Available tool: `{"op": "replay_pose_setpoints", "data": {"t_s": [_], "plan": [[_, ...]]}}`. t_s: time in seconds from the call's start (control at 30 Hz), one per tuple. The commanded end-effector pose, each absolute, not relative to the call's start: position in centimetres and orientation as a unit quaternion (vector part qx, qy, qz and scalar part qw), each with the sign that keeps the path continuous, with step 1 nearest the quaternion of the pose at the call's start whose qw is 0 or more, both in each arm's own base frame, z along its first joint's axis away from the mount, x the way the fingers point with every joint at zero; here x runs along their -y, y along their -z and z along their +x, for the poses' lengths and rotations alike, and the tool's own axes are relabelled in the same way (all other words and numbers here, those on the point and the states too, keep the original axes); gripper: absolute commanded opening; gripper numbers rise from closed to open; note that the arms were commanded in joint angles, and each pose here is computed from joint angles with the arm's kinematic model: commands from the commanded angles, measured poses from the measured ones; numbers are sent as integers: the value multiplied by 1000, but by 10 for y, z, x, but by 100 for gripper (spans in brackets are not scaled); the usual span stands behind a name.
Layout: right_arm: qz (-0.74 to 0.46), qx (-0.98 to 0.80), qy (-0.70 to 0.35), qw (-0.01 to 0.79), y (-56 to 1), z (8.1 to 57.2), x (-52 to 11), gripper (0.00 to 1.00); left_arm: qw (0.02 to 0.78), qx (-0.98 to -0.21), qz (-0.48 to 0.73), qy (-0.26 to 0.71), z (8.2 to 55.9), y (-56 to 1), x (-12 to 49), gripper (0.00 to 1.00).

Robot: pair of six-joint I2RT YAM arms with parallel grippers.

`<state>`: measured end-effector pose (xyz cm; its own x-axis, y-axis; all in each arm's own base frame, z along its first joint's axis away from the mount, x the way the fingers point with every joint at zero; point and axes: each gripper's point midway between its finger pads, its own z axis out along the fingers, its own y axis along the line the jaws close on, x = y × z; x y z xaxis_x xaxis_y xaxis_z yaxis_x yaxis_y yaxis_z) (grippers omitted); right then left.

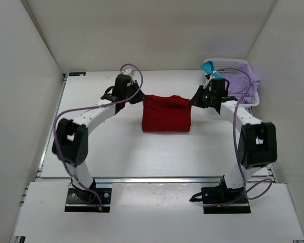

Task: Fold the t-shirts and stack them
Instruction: Fold the long partially folded tshirt into a neat square

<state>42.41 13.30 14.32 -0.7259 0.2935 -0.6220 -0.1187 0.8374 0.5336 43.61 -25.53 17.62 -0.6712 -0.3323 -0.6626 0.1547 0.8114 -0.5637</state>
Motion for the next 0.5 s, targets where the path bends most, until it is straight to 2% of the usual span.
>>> {"op": "replay_pose_setpoints", "data": {"t_s": [0.0,0.33,0.4,0.47], "plan": [[34,-875,-270,399,-150,465,-125,0,426,-861,-68,271,475,-175,244,0],[36,-885,-265,382,-114,545,-128,0,445,-849,-130,254,537,-150,231,0],[41,-883,-267,383,-111,556,-132,1,444,-846,-138,262,546,-148,231,9],[47,-878,-270,392,-115,568,-133,10,447,-841,-146,269,557,-150,228,21]]}}
